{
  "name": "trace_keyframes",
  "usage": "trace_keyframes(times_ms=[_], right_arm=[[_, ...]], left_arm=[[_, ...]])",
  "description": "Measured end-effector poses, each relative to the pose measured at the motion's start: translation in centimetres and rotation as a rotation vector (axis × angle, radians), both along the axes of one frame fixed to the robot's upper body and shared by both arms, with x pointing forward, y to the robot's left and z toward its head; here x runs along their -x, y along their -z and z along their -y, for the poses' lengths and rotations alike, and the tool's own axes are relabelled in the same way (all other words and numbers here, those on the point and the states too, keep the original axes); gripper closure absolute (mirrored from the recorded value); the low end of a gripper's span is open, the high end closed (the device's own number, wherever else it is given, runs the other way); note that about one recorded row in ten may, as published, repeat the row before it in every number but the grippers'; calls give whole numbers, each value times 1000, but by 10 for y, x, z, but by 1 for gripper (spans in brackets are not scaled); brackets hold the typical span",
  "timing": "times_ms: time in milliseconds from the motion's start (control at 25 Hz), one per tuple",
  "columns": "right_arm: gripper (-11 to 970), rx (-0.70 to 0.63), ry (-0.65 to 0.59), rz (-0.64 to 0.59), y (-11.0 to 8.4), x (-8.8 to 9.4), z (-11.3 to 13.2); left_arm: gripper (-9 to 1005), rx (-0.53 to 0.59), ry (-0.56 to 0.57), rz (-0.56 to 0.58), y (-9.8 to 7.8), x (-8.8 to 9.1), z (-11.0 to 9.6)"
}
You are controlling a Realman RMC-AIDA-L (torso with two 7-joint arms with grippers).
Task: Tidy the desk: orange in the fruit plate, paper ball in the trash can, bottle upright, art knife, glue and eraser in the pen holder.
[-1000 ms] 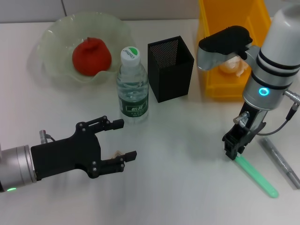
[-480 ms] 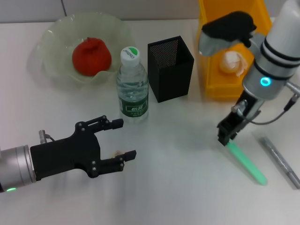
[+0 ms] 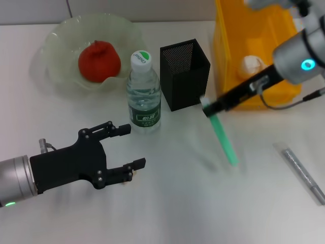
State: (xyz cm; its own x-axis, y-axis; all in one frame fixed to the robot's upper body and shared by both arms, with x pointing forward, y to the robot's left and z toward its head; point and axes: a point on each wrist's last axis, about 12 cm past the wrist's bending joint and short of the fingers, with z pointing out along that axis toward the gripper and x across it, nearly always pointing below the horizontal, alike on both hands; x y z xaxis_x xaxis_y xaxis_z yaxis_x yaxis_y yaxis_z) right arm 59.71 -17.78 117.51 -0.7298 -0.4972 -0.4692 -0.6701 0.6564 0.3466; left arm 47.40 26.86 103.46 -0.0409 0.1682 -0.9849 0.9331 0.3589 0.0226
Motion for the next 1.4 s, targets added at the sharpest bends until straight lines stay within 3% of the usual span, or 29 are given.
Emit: trace_keyframes(times_ms=[280,520,920,1120,1400], right_arm=[[783,-443,93,191,-4,3,50],[784,-676,123,335,19,8,70],[784,-779,169,693,54,6,63],[783,-757,223,771,68,4,56],[766,-687,231,788,75,-2,51]], left_arm=[[214,1,-2,1,0,0,0],[214,0,-2,5,-1,-2,1],[213,-1,-1,7,-1,-3,2],[213,-1,-5,2,0,-2,1],[213,0,-8,1,0,-1,0]])
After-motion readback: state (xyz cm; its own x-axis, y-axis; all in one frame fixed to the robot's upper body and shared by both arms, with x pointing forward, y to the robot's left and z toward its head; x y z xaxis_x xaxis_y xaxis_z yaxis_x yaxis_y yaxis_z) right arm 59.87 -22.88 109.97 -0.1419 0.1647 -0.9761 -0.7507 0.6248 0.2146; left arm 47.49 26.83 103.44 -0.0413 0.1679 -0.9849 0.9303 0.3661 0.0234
